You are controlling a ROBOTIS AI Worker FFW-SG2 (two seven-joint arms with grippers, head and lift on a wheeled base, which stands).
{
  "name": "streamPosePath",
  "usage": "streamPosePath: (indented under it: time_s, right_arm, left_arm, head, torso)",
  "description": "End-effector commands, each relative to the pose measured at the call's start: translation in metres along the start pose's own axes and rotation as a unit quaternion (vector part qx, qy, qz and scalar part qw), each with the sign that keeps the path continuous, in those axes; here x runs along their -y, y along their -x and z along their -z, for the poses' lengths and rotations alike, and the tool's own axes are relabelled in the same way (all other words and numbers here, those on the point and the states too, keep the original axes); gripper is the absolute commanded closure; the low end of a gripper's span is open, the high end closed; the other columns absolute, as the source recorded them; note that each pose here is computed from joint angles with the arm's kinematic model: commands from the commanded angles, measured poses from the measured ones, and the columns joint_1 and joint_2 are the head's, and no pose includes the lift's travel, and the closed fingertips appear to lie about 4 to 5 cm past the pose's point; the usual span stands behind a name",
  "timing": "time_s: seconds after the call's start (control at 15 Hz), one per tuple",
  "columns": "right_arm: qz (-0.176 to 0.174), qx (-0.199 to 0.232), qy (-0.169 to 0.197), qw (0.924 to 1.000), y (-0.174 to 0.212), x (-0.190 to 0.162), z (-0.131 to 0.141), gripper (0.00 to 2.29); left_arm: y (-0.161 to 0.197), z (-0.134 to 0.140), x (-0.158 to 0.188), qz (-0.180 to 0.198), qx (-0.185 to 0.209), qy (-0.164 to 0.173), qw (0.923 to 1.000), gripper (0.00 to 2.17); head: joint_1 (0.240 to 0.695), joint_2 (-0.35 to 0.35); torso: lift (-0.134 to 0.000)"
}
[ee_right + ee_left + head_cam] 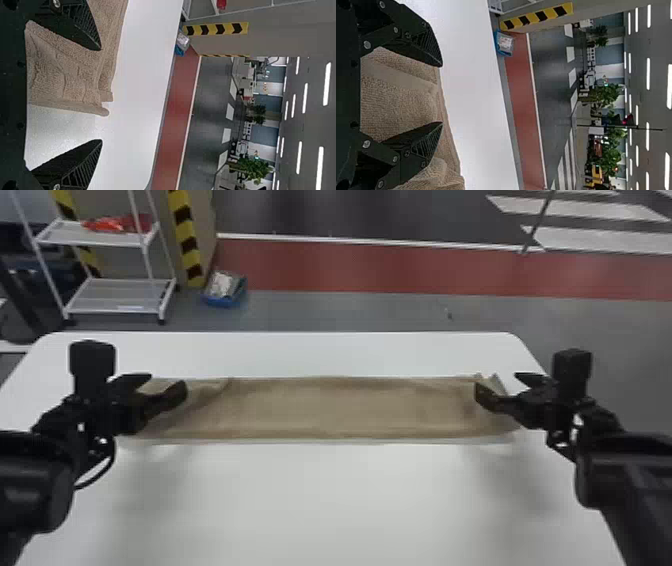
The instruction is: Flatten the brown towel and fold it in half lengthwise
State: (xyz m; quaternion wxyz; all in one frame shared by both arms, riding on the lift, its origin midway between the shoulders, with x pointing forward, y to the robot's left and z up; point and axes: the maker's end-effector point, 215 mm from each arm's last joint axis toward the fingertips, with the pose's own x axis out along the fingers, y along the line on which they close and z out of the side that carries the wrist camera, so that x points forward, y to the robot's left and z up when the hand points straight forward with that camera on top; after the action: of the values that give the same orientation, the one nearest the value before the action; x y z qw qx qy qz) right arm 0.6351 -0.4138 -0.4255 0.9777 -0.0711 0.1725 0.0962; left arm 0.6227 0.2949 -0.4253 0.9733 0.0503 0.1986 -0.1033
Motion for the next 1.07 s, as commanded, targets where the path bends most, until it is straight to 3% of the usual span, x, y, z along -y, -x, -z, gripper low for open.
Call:
streamPosePath:
  time_s: [0.0,0.2,0.33,0.87,0.93,1.0]
  right_arm:
    - [0.001,-0.001,0.0,1.0,0.001,0.001,0.001,0.05]
    - [0.005,0.001,-0.003,1.0,0.003,0.007,0.001,0.05]
    - [0.006,0.002,-0.002,1.0,0.004,0.009,0.001,0.05]
    - [0.007,0.002,-0.002,1.0,0.004,0.01,0.0,0.05]
    - [0.007,0.002,-0.002,1.0,0.004,0.01,0.0,0.05]
    - [0.007,0.002,-0.002,1.0,0.004,0.01,0.0,0.05]
  left_arm:
    - [-0.006,0.003,0.002,0.001,-0.007,-0.002,1.0,0.43]
    - [-0.008,0.003,0.005,0.004,-0.009,-0.007,0.9999,0.45]
    - [-0.009,0.005,0.004,0.001,-0.014,-0.015,0.9998,0.6]
    - [-0.009,0.011,-0.003,-0.001,-0.036,-0.016,0.9992,0.61]
    - [-0.009,0.012,-0.004,-0.002,-0.038,-0.015,0.9992,0.85]
    - [-0.009,0.02,-0.004,-0.002,-0.051,-0.012,0.9986,0.89]
  head:
    - [0.695,-0.102]
    - [0.695,-0.107]
    - [0.695,-0.111]
    - [0.695,-0.111]
    - [0.695,-0.11]
    - [0.695,-0.109]
  torso:
    - [-0.128]
    - [-0.128]
    - [-0.128]
    - [-0.128]
    - [-0.128]
    - [-0.128]
